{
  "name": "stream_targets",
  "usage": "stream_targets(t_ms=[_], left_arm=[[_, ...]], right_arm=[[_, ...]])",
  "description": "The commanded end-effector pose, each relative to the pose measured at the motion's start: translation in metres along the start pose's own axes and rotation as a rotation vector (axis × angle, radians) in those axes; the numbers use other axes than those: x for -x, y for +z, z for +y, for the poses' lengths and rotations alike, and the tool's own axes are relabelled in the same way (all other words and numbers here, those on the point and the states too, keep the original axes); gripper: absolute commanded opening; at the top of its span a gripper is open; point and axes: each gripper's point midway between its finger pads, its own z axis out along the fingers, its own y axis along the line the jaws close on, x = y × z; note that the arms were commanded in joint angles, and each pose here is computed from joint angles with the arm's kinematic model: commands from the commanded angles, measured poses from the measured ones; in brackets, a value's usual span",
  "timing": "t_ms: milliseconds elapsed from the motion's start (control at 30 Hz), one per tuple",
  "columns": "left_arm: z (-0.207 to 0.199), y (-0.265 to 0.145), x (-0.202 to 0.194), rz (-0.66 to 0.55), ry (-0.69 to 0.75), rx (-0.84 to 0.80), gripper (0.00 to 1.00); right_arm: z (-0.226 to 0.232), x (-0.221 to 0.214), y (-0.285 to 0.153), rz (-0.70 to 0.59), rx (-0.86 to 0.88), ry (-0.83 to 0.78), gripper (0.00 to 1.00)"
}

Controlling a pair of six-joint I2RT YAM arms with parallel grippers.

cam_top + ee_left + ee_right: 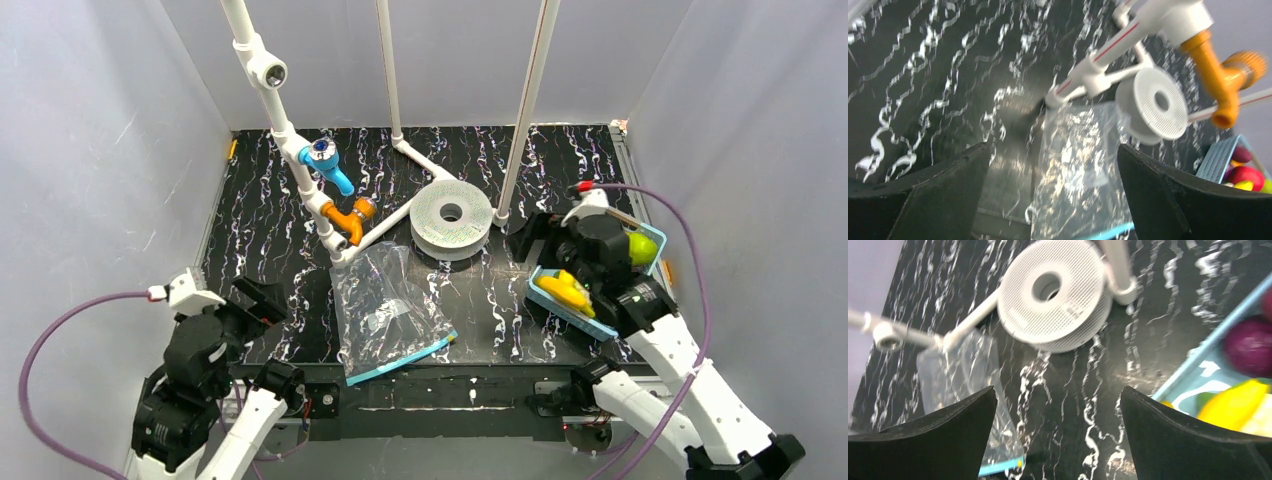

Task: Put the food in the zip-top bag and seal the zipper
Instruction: Pick up the zipper food storage bag at the center of the board.

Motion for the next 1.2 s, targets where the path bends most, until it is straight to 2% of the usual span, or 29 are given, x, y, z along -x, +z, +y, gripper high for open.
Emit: stream_targets(t_ms=[0, 167, 367, 533, 700, 833, 933, 1033, 1167], left_arm=[[0.013, -0.009, -0.039, 0.218, -0.001, 0.086, 0.98], [0.015, -0.012, -0.048, 0.222, 0.023, 0.037, 0.98], [0.013, -0.011, -0.065, 0.285, 0.025, 0.020, 0.98], [0.009, -0.004, -0.078, 0.349, 0.045, 0.017, 0.98], [0.012, -0.003, -0.084, 0.393, 0.058, 0.047, 0.98], [0.014, -0.004, -0.087, 0.406, 0.061, 0.058, 0.98], [0.015, -0.005, -0.086, 0.397, 0.056, 0.059, 0.98], [0.015, -0.006, -0.086, 0.392, 0.050, 0.055, 0.98], [0.016, -0.007, -0.087, 0.392, 0.045, 0.055, 0.98]], right_arm=[[0.050, -0.018, 0.008, 0.009, 0.191, -0.038, 1.00], [0.098, -0.064, 0.018, 0.117, 0.295, -0.190, 1.00], [0.152, -0.144, 0.020, 0.278, 0.426, -0.596, 1.00], [0.161, -0.188, 0.012, 0.286, 0.422, -0.975, 1.00], [0.158, -0.229, -0.009, 0.330, 0.503, -1.232, 1.00], [0.171, -0.257, -0.025, 0.320, 0.563, -1.342, 1.00], [0.188, -0.274, -0.024, 0.291, 0.533, -1.394, 1.00], [0.208, -0.289, -0.018, 0.259, 0.496, -1.433, 0.91], [0.225, -0.298, -0.006, 0.181, 0.467, -1.453, 0.86]])
